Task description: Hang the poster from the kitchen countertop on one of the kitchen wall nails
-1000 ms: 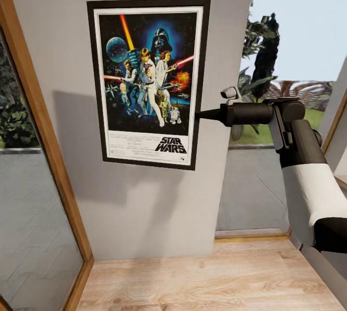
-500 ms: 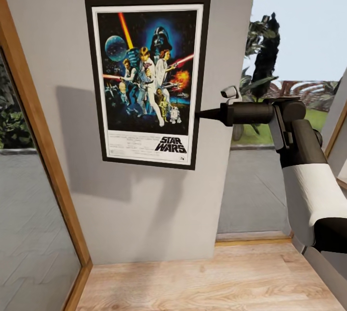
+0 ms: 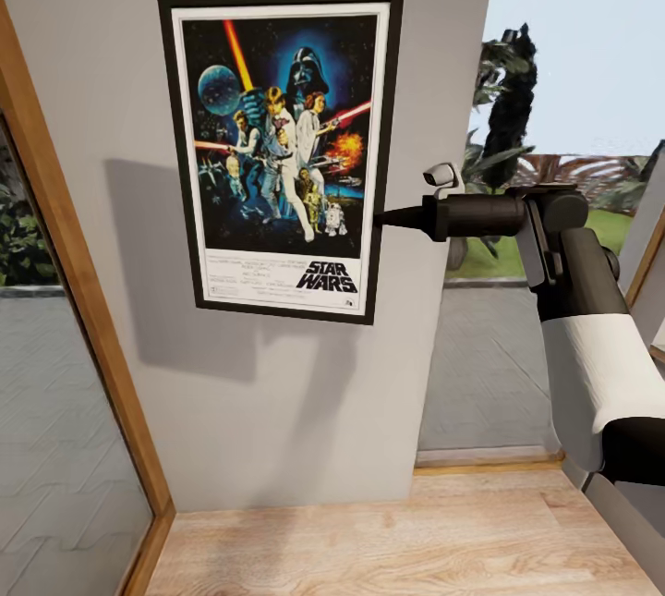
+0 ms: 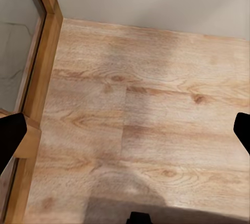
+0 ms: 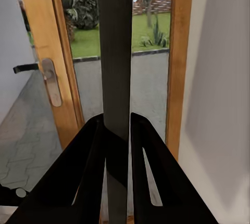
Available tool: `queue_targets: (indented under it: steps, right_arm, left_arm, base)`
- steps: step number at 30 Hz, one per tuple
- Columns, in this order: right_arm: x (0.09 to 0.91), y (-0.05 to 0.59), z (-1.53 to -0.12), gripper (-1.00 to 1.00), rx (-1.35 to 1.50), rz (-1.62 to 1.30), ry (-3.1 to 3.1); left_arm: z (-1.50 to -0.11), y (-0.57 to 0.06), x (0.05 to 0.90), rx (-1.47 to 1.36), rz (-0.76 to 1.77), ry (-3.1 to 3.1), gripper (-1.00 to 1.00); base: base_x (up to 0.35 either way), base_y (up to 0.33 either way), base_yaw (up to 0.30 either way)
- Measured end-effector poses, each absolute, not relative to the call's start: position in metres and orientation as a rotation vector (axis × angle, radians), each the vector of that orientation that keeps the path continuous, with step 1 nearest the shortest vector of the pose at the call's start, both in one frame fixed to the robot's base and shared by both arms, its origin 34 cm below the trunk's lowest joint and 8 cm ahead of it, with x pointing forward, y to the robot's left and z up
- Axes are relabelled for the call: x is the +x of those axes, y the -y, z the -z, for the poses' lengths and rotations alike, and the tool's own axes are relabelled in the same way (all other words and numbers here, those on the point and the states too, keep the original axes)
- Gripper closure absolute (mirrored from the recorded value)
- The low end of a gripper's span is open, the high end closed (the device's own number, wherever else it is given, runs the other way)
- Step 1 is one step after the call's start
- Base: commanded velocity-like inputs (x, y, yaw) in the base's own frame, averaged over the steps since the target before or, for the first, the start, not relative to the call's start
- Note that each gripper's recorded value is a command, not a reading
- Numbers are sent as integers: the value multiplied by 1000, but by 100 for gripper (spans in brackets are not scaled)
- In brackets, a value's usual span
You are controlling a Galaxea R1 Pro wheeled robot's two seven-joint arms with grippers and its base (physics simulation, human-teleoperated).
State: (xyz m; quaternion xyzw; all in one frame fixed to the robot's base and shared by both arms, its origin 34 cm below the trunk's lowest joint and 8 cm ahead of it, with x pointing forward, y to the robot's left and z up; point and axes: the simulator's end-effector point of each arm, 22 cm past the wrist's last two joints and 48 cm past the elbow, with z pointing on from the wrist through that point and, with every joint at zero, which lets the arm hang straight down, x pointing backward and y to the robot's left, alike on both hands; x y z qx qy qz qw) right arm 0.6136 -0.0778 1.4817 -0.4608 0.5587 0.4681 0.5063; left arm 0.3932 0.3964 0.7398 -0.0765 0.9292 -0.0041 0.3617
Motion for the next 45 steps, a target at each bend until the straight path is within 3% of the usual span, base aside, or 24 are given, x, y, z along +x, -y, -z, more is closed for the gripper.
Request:
queue_targets:
  steps: [45]
  right_arm:
    - [615,78,-1481,100,-1110,-1122,-1350]
  left_arm:
    - [-740,-397,393,-198,9,-2392,-100]
  base:
    - [3,0,0]
